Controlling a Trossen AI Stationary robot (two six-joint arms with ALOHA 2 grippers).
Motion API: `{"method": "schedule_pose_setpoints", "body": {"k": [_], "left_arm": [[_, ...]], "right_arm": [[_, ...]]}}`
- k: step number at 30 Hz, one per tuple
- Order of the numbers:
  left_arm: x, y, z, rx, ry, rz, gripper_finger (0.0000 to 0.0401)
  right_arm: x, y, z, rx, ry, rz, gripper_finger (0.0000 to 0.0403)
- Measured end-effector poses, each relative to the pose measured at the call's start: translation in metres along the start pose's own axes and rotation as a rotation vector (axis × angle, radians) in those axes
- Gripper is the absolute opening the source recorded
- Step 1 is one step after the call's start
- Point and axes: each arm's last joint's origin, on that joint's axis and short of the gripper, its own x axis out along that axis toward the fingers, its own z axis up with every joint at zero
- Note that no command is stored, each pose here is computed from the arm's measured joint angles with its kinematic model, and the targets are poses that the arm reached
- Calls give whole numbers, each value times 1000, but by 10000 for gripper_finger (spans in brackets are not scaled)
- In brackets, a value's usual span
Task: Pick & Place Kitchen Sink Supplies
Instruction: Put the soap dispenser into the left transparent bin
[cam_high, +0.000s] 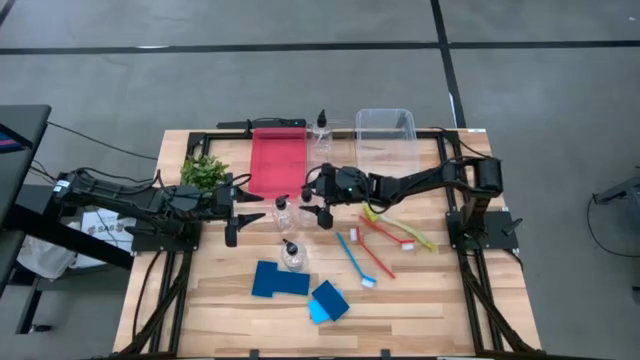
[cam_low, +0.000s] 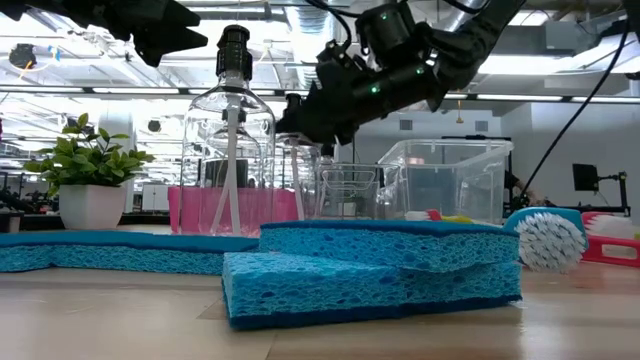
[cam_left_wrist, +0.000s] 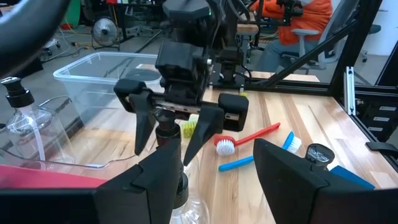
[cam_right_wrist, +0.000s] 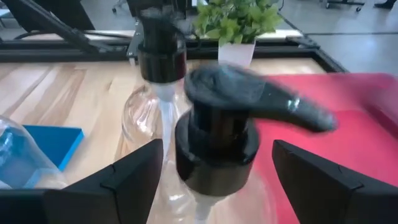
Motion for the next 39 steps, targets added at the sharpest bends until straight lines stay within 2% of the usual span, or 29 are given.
{"method": "schedule_pose_setpoints", "body": {"k": [10, 16, 21, 29, 34, 39], "left_arm": [[0, 0, 0, 0, 0, 0, 205], [0, 0, 0, 0, 0, 0, 205], [0, 0, 0, 0, 0, 0, 205], [0, 0, 0, 0, 0, 0, 205], [0, 0, 0, 0, 0, 0, 205], [0, 0, 0, 0, 1, 0, 205]], "right_arm": [[-11, 1, 17, -19, -50, 2, 295], [-11, 2, 16, -19, -41, 3, 273], [-11, 2, 16, -19, -41, 3, 230], [-11, 2, 16, -19, -43, 3, 124], [-11, 2, 16, -19, -44, 3, 123], [-11, 2, 16, 5, -41, 4, 164]]}}
